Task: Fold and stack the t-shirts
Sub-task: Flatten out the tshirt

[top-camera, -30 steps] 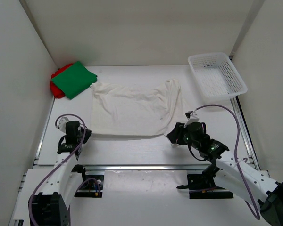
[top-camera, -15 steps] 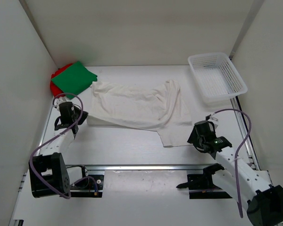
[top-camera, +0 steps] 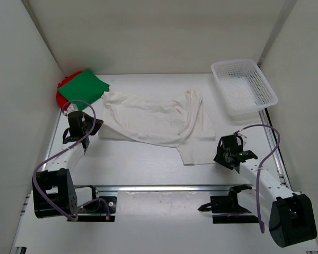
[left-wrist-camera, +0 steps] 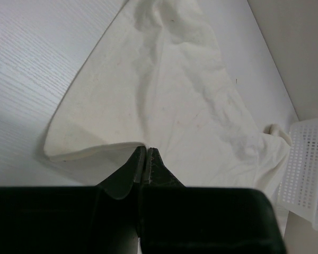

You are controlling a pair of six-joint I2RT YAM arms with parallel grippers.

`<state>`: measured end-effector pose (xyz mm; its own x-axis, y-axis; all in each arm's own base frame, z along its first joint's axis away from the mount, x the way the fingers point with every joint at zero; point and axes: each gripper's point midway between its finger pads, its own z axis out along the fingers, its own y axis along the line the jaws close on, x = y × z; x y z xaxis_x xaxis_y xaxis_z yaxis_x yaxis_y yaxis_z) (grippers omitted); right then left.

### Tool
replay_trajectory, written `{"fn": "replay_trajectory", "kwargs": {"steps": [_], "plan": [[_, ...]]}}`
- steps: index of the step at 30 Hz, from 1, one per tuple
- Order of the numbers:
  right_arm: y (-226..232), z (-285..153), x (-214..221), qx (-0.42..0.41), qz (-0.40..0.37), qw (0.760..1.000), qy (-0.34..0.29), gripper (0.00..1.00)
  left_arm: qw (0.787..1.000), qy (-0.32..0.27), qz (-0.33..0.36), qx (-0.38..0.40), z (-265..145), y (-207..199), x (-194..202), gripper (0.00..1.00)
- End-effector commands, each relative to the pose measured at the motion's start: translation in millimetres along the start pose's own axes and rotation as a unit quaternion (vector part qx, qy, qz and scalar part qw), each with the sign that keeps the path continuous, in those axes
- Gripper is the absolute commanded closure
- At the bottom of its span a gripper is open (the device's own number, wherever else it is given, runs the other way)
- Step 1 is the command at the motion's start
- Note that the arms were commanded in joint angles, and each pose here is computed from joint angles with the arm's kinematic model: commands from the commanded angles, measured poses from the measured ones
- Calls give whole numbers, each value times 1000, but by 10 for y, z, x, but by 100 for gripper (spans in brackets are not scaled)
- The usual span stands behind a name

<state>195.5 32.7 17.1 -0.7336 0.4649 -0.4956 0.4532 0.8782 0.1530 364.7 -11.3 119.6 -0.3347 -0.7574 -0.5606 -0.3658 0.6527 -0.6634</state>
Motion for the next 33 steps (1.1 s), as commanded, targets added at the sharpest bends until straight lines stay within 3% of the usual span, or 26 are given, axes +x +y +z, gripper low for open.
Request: {"fn": "replay_trajectory", "kwargs": {"steps": [1, 7, 10, 13, 15, 19, 20, 24, 28, 33], "plan": [[33, 65, 45, -13, -3, 1000, 9, 60, 1000, -12, 5, 21, -39, -147, -109, 100], [80, 134, 144, -30, -5, 999, 31, 68, 1000, -9, 1, 26, -42, -169, -100, 100], [62, 148, 169, -24, -8, 999, 35, 77, 1000, -13, 5, 27, -63, -180, -109, 100], [83, 128, 144, -31, -2, 999, 32, 93, 1000, -10, 9, 27, -57, -195, -91, 100], [154, 54, 31, -43, 1, 999, 16, 100, 999, -12, 15, 33, -83, -261, -92, 100], [424, -329, -394, -97, 6, 994, -47, 100, 996, -12, 62, 63, -201, -613, -52, 100], [537, -517, -593, -111, 2, 991, -73, 100, 995, 4, 74, 71, -239, -687, 31, 100], [847, -1606, -1390, -158, -16, 967, -198, 100, 983, 21, 122, 138, -564, -1374, -237, 100], [1026, -2941, -2138, -202, -27, 922, -328, 100, 965, -60, 121, 224, -1329, -2064, -967, 100], [1150, -4188, -2675, -248, -49, 870, -424, 100, 946, -148, 113, 265, -2154, -2340, -1784, 100]]}}
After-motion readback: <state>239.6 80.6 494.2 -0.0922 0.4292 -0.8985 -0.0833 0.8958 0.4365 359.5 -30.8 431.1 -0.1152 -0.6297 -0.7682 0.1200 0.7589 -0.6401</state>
